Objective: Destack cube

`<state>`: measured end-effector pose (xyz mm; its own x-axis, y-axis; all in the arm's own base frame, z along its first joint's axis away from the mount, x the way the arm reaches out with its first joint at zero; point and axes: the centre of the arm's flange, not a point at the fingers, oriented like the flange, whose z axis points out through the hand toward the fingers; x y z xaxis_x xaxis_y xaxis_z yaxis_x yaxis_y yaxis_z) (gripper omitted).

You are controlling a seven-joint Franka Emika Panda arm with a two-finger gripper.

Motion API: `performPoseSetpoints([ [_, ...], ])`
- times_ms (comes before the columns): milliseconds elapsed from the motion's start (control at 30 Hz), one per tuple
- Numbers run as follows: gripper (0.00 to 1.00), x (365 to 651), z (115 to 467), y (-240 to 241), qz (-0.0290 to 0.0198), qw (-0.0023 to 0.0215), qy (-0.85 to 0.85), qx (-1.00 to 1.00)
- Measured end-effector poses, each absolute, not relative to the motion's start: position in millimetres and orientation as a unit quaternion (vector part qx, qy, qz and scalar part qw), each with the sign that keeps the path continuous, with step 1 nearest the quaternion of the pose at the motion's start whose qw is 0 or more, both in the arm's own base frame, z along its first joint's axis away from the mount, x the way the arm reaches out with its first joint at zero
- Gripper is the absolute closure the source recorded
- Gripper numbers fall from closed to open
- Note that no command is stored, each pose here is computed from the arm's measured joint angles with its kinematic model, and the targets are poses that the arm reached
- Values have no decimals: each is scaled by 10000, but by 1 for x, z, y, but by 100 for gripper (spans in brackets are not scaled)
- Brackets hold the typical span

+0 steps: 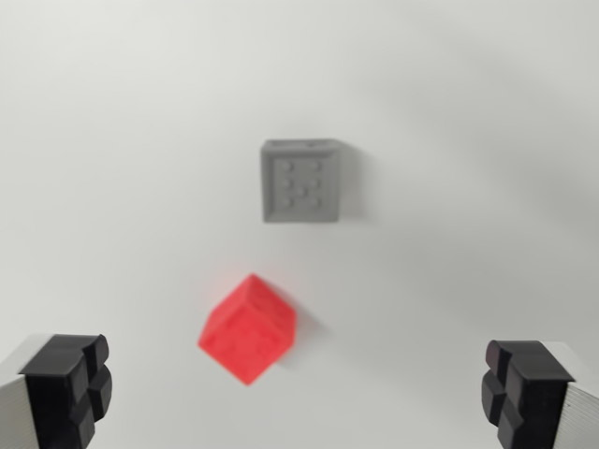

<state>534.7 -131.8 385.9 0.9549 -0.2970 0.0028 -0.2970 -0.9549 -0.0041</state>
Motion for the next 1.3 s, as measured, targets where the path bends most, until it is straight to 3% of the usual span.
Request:
performPoseSetpoints([
  [500,0,535,412,-132,-16,22,1503,-9886],
  [1300,0,535,412,-132,-10,23,1502,-9886],
])
